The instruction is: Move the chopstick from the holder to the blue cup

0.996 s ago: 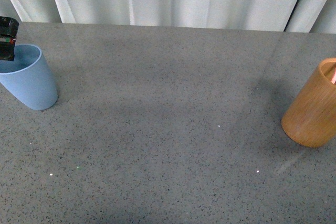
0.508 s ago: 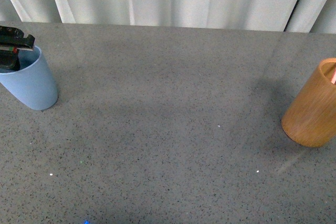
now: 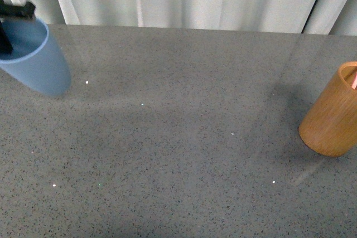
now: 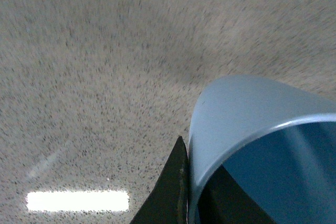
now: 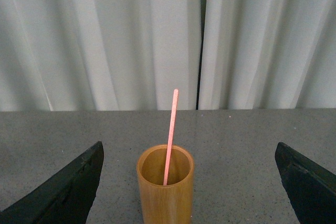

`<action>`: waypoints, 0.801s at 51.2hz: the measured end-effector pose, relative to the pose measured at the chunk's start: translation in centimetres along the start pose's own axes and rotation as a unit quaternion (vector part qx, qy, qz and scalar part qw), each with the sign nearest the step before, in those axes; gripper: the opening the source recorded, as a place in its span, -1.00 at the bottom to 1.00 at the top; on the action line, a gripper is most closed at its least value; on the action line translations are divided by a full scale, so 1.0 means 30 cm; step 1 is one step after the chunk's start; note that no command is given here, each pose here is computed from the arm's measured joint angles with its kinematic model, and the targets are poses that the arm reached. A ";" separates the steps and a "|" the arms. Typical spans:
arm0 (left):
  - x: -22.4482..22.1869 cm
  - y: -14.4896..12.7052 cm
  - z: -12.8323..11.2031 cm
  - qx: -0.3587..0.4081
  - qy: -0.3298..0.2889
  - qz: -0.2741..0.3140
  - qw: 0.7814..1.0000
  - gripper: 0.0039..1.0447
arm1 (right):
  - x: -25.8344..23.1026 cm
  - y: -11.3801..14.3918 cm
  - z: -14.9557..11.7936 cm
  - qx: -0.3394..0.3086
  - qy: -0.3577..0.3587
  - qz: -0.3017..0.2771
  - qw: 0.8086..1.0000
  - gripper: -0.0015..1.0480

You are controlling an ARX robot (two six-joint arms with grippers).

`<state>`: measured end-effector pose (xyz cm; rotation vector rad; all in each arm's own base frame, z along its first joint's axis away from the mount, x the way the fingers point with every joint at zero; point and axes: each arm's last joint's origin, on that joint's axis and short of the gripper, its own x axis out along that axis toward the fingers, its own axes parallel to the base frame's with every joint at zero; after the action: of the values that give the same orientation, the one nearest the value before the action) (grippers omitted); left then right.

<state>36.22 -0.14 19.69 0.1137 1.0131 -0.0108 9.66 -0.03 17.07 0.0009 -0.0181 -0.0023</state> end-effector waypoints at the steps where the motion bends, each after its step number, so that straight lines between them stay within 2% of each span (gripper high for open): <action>1: -0.007 -0.001 0.004 0.001 -0.002 -0.001 1.000 -0.94 | 0.000 0.000 0.000 0.000 0.000 0.000 1.000 0.81; 9: -0.164 -0.054 0.061 0.025 -0.052 -0.029 0.998 -0.94 | 0.000 0.000 0.000 0.000 0.000 0.000 1.000 0.81; 14: -0.209 -0.143 0.053 0.052 -0.067 -0.059 0.995 -0.94 | 0.000 0.000 0.000 0.000 0.000 0.000 1.000 0.81; 31: -0.092 -0.491 -0.115 0.120 -0.019 -0.134 0.983 -0.94 | 0.000 0.000 0.000 0.000 0.000 0.000 1.000 0.81; 41: -0.046 -0.584 -0.149 0.131 -0.010 -0.141 0.981 -0.94 | 0.000 0.000 0.000 0.000 0.000 0.000 1.000 0.81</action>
<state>30.62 -17.19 16.94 0.2096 0.9968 -0.4043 9.66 -0.03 17.07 0.0009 -0.0181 -0.0023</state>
